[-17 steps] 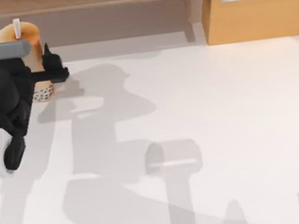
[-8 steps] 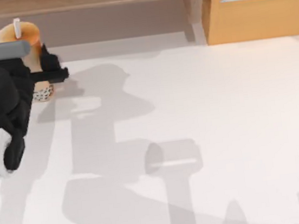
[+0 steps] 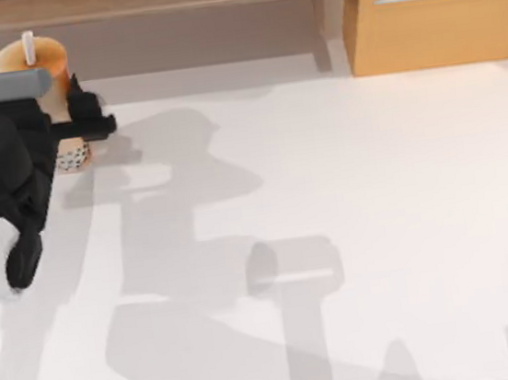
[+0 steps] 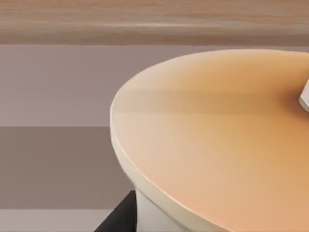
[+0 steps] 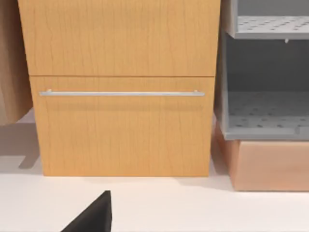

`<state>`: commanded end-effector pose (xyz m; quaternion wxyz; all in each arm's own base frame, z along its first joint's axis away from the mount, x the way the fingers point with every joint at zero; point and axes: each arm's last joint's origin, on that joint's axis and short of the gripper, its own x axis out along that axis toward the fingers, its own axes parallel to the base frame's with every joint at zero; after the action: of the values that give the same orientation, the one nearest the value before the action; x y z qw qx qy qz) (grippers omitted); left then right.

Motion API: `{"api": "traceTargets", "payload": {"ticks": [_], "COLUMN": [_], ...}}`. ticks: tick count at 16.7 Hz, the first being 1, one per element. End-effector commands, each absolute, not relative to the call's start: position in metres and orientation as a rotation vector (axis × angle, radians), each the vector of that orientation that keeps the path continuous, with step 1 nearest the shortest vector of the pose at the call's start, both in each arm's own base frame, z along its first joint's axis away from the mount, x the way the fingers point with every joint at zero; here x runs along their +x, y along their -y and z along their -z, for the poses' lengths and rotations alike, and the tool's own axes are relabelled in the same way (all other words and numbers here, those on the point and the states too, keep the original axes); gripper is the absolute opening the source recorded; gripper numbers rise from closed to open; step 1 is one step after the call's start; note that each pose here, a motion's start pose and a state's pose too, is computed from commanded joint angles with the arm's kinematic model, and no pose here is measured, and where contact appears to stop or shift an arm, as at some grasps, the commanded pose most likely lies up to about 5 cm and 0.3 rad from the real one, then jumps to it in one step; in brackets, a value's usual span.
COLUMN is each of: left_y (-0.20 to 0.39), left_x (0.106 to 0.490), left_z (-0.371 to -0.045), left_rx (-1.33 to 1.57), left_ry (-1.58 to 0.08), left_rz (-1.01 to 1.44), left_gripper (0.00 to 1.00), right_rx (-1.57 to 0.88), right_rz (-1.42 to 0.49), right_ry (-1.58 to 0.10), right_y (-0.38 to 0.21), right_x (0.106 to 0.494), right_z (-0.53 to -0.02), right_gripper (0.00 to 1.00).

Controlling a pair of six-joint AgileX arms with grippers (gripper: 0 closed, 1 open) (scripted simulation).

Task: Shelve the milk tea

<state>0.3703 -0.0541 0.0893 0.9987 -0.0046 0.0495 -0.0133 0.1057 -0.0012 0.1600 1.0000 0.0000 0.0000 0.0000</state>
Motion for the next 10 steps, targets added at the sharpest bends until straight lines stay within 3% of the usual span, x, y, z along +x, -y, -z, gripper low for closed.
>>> {"api": "traceTargets", "payload": {"ticks": [10], "left_y": [0.055], "left_x": [0.370], "left_z": [-0.099], "left_rx": [-0.008], "left_ry": [-0.099], "left_rz": [0.028], "left_gripper": [0.00], "right_rx": [0.000], "right_rz": [0.000], "right_ry": [0.000], "right_y": [0.001], "right_x": [0.106], "right_z": [-0.160], "right_gripper": [1.00]}}
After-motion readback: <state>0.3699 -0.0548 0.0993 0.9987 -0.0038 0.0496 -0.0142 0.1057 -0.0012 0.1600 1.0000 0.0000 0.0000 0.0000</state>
